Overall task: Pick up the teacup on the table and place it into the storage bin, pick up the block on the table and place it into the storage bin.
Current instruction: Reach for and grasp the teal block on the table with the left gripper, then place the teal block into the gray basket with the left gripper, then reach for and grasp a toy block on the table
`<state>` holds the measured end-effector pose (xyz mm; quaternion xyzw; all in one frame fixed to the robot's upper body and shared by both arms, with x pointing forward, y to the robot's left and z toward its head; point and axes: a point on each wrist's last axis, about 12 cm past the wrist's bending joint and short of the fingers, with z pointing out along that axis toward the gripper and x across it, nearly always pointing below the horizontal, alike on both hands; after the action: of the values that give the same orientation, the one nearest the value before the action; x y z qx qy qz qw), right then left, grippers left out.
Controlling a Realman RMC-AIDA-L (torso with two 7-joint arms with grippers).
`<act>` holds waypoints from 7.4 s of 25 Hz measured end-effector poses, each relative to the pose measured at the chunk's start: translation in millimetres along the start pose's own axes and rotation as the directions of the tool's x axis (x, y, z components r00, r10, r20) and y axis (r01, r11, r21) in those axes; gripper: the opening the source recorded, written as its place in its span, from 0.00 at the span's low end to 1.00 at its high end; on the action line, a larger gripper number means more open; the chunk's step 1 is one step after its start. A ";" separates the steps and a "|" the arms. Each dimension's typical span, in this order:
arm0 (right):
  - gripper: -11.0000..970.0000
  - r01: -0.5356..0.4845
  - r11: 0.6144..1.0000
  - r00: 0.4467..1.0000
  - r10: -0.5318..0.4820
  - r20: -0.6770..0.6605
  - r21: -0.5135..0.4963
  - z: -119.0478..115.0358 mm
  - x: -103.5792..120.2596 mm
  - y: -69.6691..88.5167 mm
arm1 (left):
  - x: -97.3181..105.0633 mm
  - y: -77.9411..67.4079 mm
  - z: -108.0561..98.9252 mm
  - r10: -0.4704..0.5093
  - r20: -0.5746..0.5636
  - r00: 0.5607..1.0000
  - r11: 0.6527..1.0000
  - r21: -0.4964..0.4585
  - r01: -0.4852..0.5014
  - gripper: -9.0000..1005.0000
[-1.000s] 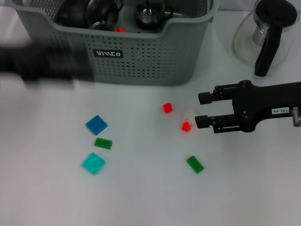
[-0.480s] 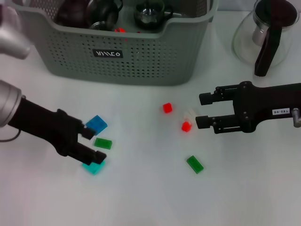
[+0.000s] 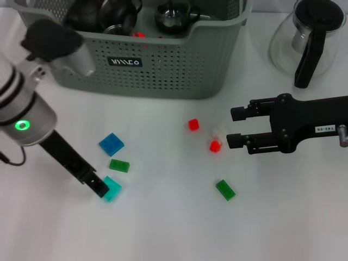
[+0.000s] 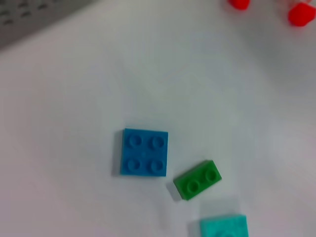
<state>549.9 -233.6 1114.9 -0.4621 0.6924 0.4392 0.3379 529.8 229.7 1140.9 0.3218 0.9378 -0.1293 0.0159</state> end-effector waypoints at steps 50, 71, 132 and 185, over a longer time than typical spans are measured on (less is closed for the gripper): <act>0.74 -0.002 1.000 1.000 0.002 -0.002 0.004 -2.0 1.3 -0.2 | -29.7 -55.6 20.3 0.008 -0.089 0.996 0.984 -0.174 -0.024 0.73; 0.74 0.005 1.000 1.000 -0.005 -0.002 0.003 -2.0 1.3 -0.2 | -33.4 -57.3 28.8 0.007 -0.114 0.993 0.970 -0.240 -0.035 0.72; 0.74 -0.008 1.000 1.000 0.008 -0.003 0.000 -3.8 3.5 0.9 | 7.7 44.2 -27.7 -0.185 0.287 0.940 0.852 0.523 0.008 0.43; 0.74 0.004 1.000 1.000 -0.004 0.015 -0.008 2.5 -1.5 -0.2 | -33.9 81.6 -105.1 -0.523 0.846 0.103 0.767 0.520 -0.376 0.73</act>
<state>550.7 -230.8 1115.2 -0.4614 0.6873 0.4446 0.3421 611.9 297.9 1227.3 0.0800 0.5846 -0.6169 0.5207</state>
